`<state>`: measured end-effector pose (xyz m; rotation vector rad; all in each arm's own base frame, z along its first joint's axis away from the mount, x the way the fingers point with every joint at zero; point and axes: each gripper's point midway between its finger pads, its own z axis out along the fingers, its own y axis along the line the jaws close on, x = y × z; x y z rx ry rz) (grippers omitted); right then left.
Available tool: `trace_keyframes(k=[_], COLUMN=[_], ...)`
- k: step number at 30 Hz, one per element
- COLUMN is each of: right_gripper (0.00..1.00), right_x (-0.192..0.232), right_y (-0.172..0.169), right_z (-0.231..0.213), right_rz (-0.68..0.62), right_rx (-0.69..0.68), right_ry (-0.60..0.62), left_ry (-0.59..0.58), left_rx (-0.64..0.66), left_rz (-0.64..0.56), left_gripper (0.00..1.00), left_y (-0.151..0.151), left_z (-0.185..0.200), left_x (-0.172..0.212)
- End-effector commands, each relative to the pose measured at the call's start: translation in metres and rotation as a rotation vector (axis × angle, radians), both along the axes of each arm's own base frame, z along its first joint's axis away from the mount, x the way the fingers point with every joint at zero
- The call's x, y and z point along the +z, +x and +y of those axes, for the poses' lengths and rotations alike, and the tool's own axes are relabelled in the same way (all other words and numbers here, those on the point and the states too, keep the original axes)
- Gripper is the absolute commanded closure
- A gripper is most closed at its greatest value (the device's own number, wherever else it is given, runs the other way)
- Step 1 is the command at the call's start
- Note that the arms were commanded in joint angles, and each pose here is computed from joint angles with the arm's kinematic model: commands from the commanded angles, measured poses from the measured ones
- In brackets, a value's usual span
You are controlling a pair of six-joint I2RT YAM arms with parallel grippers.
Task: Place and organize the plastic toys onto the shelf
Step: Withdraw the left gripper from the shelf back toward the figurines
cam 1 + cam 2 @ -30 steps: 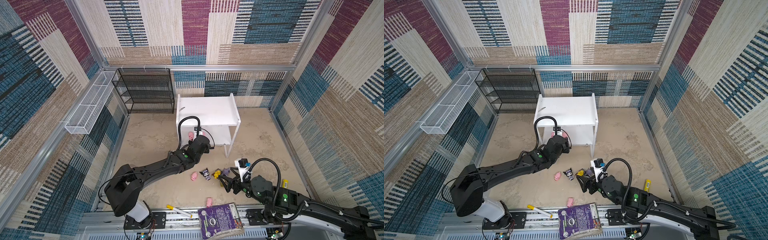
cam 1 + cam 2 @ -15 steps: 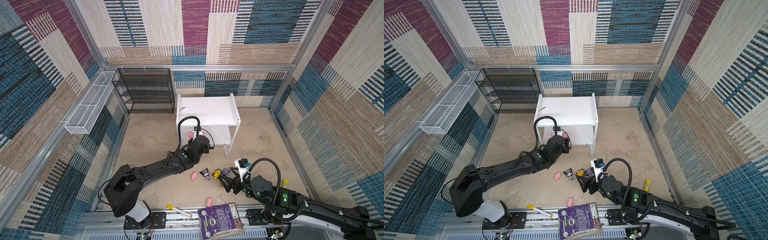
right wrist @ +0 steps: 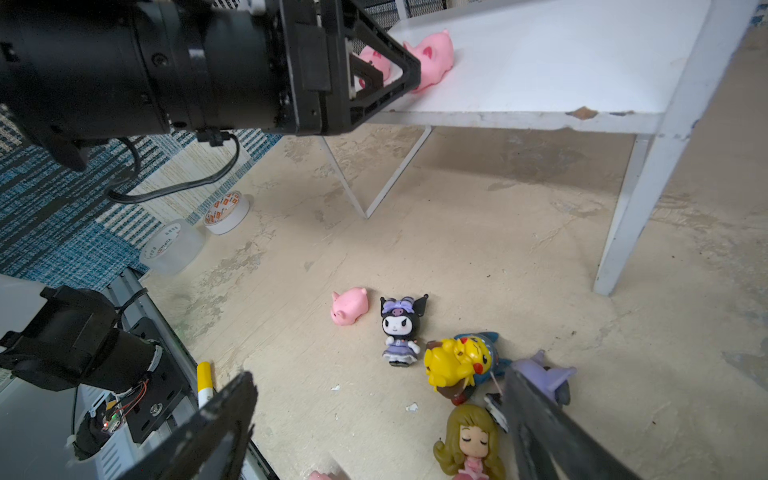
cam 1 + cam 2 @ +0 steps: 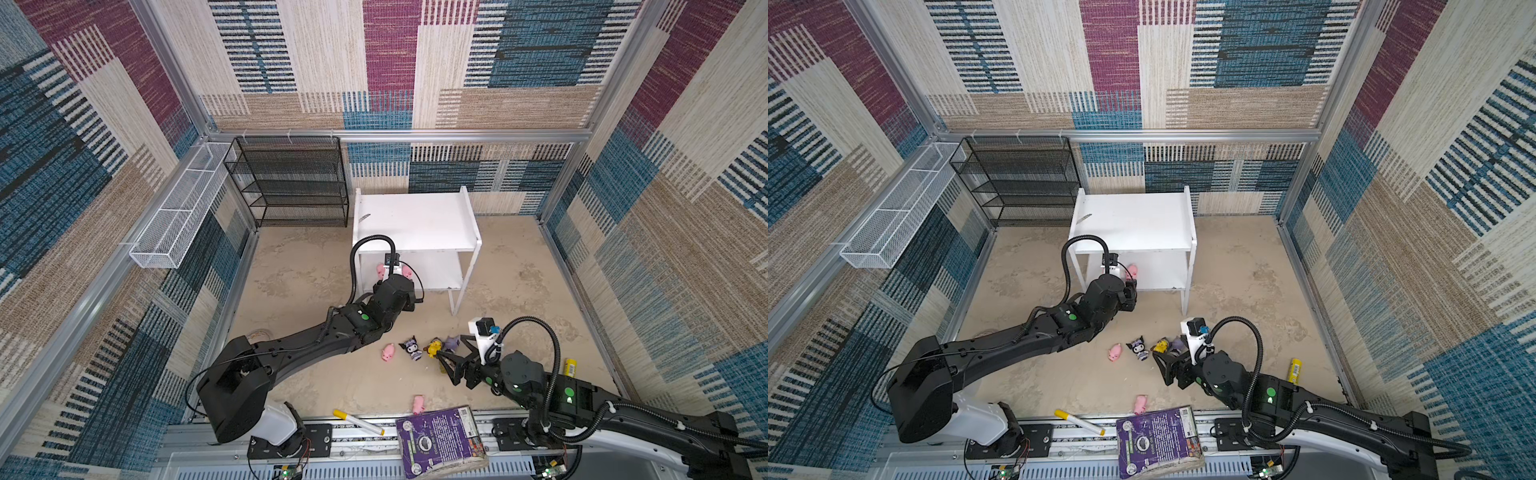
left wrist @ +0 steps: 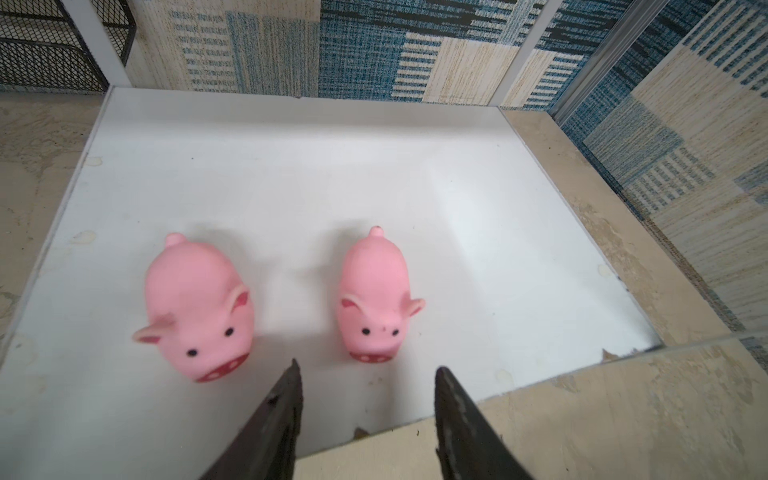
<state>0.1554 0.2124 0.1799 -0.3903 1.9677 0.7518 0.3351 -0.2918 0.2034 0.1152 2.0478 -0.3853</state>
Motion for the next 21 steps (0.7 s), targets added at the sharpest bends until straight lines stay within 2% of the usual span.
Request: trace_keyframes(k=[1,12,17,21], right_gripper=[0.07,0.07,0.07,0.07], right_x=[0.004,0.003,0.001,0.0], right_y=[0.0,0.0,0.0,0.0], right_z=[0.002,0.003,0.003,0.004], right_rz=[-0.013,-0.013,-0.008,-0.008], right_rx=[0.005,0.008,0.01,0.013], right_ry=[0.012,0.012,0.012,0.012], left_ry=[-0.085,-0.091,-0.067,-0.06], left_rx=[-0.007,-0.032,-0.09,-0.114], left_rz=[-0.047,-0.045,-0.03,0.008], left_gripper=[0.51,0.56,0.56,0.56], left_y=[-0.001,-0.023,-0.047,-0.071], left_z=[-0.005,0.006,0.009,0.025], left_x=[0.021,0.026,0.024,0.015])
